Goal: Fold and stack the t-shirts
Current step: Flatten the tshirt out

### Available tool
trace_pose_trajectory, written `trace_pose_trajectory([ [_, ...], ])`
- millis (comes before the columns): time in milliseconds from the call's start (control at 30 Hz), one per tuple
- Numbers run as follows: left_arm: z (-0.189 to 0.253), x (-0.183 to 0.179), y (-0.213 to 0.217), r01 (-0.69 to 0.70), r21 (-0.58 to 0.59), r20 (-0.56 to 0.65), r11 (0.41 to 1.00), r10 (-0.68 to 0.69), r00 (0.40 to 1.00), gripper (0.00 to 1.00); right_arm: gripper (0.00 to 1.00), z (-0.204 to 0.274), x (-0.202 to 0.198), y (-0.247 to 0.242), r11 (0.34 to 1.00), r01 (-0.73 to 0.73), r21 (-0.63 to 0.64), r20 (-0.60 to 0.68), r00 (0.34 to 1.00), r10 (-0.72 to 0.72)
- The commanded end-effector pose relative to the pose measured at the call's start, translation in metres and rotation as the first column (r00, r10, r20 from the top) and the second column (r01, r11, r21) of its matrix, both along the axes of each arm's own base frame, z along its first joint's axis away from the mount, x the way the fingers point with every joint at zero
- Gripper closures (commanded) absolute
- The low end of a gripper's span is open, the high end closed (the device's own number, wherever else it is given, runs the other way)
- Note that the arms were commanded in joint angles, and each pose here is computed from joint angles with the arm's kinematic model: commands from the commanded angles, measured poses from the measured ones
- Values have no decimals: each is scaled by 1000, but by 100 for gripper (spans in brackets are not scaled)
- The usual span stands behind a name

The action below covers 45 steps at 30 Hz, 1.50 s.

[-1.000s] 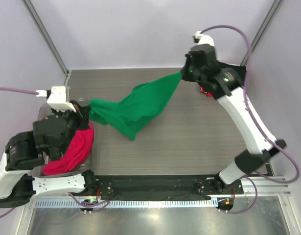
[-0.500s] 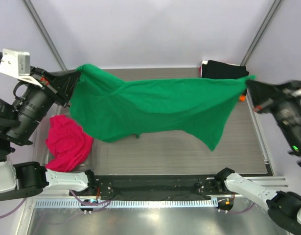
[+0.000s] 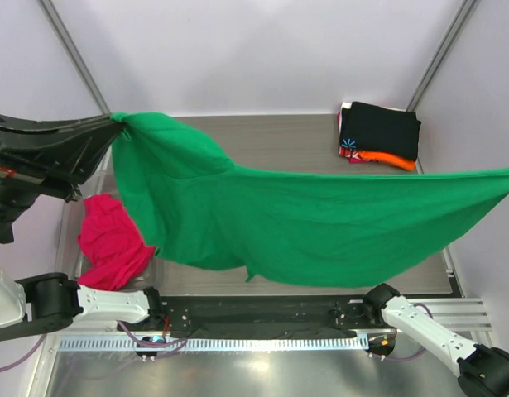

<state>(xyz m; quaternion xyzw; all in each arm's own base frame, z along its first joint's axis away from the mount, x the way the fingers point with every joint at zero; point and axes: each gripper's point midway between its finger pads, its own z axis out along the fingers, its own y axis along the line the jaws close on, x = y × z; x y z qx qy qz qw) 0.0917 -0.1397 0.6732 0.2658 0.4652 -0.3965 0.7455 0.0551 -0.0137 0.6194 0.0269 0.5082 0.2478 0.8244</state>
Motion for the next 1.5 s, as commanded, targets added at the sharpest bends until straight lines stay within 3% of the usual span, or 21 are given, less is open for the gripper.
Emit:
trace_pose_trajectory([
  [0, 42, -10, -7, 37, -88, 177, 995, -21, 984, 100, 99, 19, 8, -7, 997, 82, -5, 50, 995, -82],
  [133, 31, 40, -34, -186, -26, 173, 982, 188, 967, 100, 99, 9, 61, -9, 972, 234, -11, -83, 969, -234],
  [200, 9, 78, -58, -351, 51, 169, 935, 338, 926, 100, 99, -10, 95, -1, 955, 292, -56, -192, 935, -298],
  [300, -23, 120, -81, -473, 135, 143, 871, 455, 879, 100, 99, -61, 162, 19, 910, 378, -171, -396, 819, -415],
  [367, -44, 139, -95, -431, 178, 111, 885, 417, 902, 100, 99, -101, 206, 40, 882, 386, -270, -480, 740, -471],
  [433, -86, 190, -88, -455, 227, 0, 861, 467, 884, 100, 99, -138, 235, 50, 849, 400, -345, -532, 662, -528],
  [567, -192, 298, -70, -512, 408, -155, 756, 610, 777, 100, 99, -250, 328, 38, 789, 370, -491, -667, 424, -613],
  [600, -241, 329, -81, -451, 482, -223, 751, 604, 765, 100, 99, -269, 341, 31, 780, 377, -499, -684, 381, -622],
  [700, -315, 382, -63, -374, 538, -408, 756, 621, 669, 95, 97, -342, 386, 20, 791, 329, -515, -752, 269, -602],
  [733, -362, 403, -71, -301, 584, -474, 754, 617, 628, 78, 40, -350, 398, 17, 795, 318, -516, -761, 255, -596],
  [767, -390, 410, -65, -258, 611, -532, 749, 629, 567, 69, 12, -360, 401, 19, 796, 294, -529, -769, 231, -596],
  [800, -387, 419, -67, -255, 599, -550, 759, 622, 558, 55, 1, -377, 408, 20, 790, 266, -553, -772, 193, -605],
  [833, -422, 429, -70, -216, 630, -582, 746, 637, 505, 30, 0, -369, 410, 19, 788, 273, -552, -770, 196, -607],
  [900, -434, 423, -72, -170, 636, -623, 752, 631, 462, 22, 0, -368, 403, 21, 791, 266, -551, -776, 187, -603],
  [933, -438, 420, -73, -164, 631, -636, 759, 626, 452, 10, 0, -364, 395, 20, 795, 269, -544, -777, 197, -598],
  [967, -444, 415, -69, -166, 629, -644, 759, 629, 435, 8, 0, -359, 393, 26, 804, 273, -528, -777, 226, -588],
  [1100, -453, 394, -56, -201, 628, -661, 751, 652, 371, 7, 0, -368, 368, 49, 861, 210, -462, -818, 273, -506],
  [1200, -466, 369, -45, -203, 642, -675, 740, 670, 310, 8, 0, -399, 345, 75, 926, 136, -353, -887, 266, -378],
  [1233, -469, 362, -43, -207, 632, -691, 747, 664, 286, 8, 0, -427, 332, 82, 940, 94, -329, -912, 225, -342],
  [1267, -473, 358, -43, -212, 626, -698, 751, 660, 278, 8, 0, -426, 332, 98, 966, 61, -251, -928, 268, -258],
  [1467, -545, 324, -35, -159, 646, -734, 747, 665, 142, 10, 0, -480, 321, 127, 988, -13, -151, -966, 213, -145],
])
